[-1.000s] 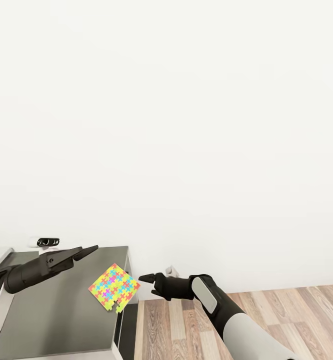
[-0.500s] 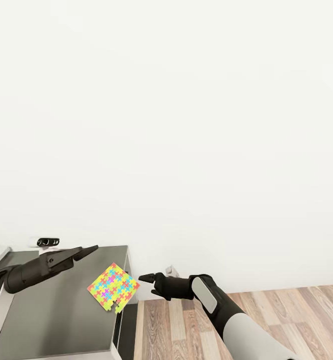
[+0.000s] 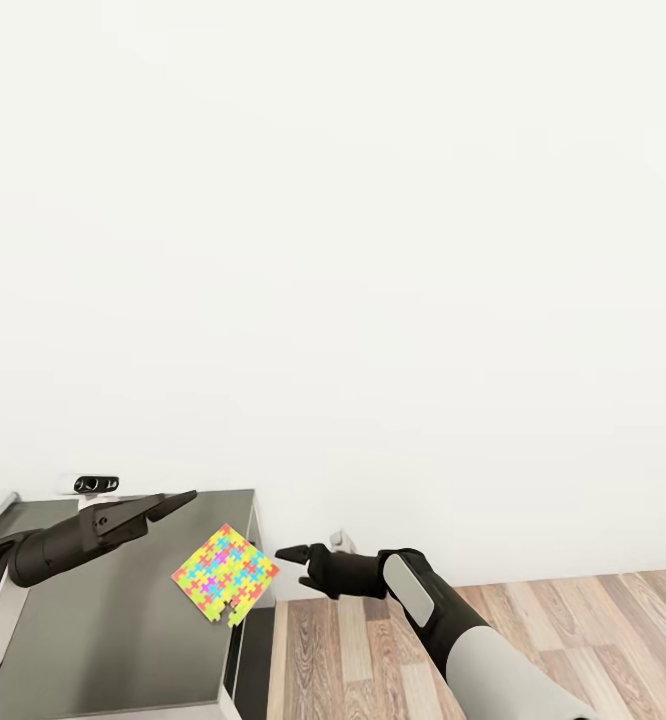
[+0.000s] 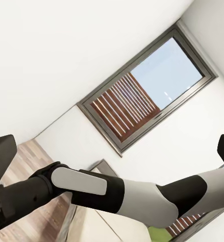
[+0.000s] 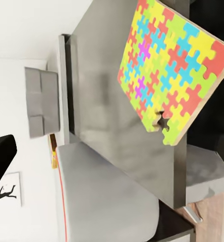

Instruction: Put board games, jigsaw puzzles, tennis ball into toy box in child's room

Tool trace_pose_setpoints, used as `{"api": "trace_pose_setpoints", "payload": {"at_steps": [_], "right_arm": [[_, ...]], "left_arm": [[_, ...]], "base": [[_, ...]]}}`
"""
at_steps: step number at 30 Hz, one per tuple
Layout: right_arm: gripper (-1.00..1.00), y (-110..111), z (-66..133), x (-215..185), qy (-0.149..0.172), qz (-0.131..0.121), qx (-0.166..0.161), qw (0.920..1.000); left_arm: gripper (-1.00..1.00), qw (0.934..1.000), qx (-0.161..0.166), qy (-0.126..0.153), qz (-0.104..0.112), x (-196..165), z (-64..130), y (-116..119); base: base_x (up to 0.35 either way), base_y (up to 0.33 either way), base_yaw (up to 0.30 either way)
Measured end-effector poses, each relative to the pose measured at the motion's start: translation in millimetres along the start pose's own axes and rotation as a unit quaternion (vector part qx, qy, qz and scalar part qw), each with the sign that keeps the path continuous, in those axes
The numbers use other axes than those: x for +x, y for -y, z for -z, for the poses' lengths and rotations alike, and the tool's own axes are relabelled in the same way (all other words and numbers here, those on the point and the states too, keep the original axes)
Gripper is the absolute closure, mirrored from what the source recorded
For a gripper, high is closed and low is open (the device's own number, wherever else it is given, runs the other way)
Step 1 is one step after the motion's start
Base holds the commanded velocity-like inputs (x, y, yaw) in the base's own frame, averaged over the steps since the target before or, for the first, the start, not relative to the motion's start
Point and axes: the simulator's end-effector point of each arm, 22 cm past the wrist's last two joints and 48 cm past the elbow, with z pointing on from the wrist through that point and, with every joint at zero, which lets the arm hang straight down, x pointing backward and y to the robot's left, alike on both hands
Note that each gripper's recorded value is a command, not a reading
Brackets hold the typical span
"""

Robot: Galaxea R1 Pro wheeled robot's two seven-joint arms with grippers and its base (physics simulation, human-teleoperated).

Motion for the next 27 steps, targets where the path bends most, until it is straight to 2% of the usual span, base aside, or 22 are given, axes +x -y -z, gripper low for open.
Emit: {"api": "trace_pose_setpoints", "payload": {"at_steps": [6, 27], "right_arm": [[-1.0, -1, -2.7, -1, 0.0, 0.002, -0.016, 0.9999], [-1.0, 19, -12.4, -10, 0.015, 0.009, -0.021, 0.9996]], "left_arm": [[-1.0, 1.0, 0.0, 0.0, 0.0, 3, 0.9, -6], [-1.0, 1.0, 0.0, 0.0, 0.0, 14, 4.9, -27]], "base": [[0.0, 0.0, 0.0], [0.0, 0.0, 0.0]]}}
